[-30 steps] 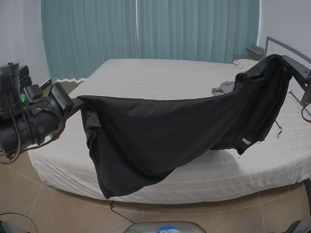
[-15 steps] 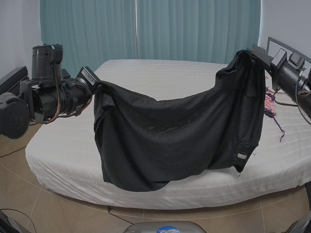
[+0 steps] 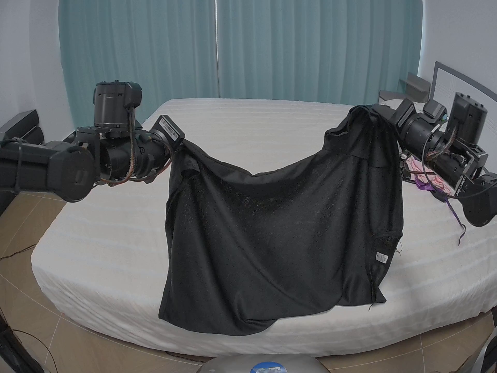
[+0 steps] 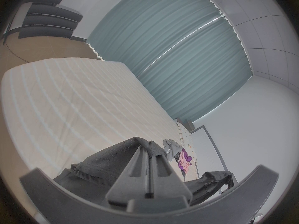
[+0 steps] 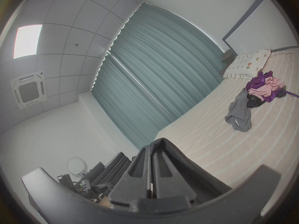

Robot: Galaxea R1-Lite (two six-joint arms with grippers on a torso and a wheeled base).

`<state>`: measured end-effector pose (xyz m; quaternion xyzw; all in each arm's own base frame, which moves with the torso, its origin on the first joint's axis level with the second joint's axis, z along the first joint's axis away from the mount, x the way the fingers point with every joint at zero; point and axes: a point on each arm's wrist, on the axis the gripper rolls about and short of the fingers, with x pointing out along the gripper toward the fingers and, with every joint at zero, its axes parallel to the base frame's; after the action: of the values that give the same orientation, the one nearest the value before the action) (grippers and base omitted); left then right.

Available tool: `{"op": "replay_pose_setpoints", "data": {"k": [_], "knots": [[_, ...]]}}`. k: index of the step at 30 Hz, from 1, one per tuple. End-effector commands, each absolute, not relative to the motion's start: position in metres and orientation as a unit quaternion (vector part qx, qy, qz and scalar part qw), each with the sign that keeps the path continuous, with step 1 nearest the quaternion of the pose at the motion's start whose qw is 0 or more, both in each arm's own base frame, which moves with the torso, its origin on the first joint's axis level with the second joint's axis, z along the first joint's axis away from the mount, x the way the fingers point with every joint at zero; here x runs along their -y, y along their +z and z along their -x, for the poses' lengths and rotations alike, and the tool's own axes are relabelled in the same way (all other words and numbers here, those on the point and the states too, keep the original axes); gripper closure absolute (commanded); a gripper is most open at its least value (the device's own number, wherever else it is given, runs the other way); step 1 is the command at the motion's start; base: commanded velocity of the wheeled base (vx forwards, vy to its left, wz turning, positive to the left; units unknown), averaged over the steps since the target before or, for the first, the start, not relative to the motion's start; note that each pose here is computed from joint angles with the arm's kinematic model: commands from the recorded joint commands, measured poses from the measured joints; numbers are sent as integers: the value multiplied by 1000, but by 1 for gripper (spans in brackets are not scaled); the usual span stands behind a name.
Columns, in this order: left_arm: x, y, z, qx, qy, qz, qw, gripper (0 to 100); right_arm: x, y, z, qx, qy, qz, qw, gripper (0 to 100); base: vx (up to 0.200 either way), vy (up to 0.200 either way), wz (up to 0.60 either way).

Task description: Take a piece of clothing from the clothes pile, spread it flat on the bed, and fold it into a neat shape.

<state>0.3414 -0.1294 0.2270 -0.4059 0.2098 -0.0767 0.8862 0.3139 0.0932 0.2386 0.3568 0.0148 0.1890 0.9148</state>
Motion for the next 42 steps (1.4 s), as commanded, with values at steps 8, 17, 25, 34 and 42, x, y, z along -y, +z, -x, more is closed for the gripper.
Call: {"op": "replay_pose_setpoints", "data": {"k": [8,17,25,34,42], "knots": [[145,163,-396,-266,-48,393,879,100,-103,169,-374,-79,150,-351,921,100,50,0,0],[155,120,-422,-295,-29,384,874,100,-109,115,-397,-123,130,-346,921,100,0,0,0],[153,96,-426,-322,-6,393,861,0,-97,74,-406,-164,97,-342,920,0,0,0,0],[131,91,-415,-338,19,391,856,0,-68,75,-405,-163,64,-347,921,0,0,0,0],[103,106,-365,-385,-9,408,828,0,-44,60,-383,-213,45,-352,910,0,0,0,0]]}}
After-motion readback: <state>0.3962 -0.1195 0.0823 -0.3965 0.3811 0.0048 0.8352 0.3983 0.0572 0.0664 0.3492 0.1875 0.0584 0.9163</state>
